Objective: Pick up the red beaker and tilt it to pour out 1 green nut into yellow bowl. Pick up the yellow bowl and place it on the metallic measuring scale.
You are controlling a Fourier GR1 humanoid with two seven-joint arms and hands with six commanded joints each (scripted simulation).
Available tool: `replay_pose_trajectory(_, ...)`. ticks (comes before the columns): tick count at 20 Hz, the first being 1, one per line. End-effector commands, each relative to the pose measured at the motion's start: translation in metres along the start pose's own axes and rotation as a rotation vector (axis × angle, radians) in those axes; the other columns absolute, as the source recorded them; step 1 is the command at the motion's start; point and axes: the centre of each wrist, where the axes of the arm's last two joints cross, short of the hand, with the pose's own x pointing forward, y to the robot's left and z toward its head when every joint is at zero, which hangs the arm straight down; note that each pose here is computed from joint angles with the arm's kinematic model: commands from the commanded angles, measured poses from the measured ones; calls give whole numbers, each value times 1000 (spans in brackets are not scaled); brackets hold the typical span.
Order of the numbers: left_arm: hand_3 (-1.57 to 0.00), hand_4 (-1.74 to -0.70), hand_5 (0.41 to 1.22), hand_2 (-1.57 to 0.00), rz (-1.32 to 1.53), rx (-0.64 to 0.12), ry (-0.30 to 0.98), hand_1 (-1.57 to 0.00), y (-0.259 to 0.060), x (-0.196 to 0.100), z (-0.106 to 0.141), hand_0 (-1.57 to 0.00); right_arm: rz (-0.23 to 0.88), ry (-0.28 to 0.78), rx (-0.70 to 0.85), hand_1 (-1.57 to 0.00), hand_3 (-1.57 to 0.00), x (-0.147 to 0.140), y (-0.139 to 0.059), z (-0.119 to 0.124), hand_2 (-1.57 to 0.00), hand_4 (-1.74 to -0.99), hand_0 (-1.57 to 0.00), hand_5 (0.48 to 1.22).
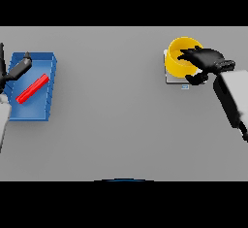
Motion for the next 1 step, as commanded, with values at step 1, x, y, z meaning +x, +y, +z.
replay_pose_trajectory(1,1,-726,665,1,5,-4,6,1,0,-1,1,1,-10,-5,7,-19,-146,1,-1,0,-25,-1478,-21,738)
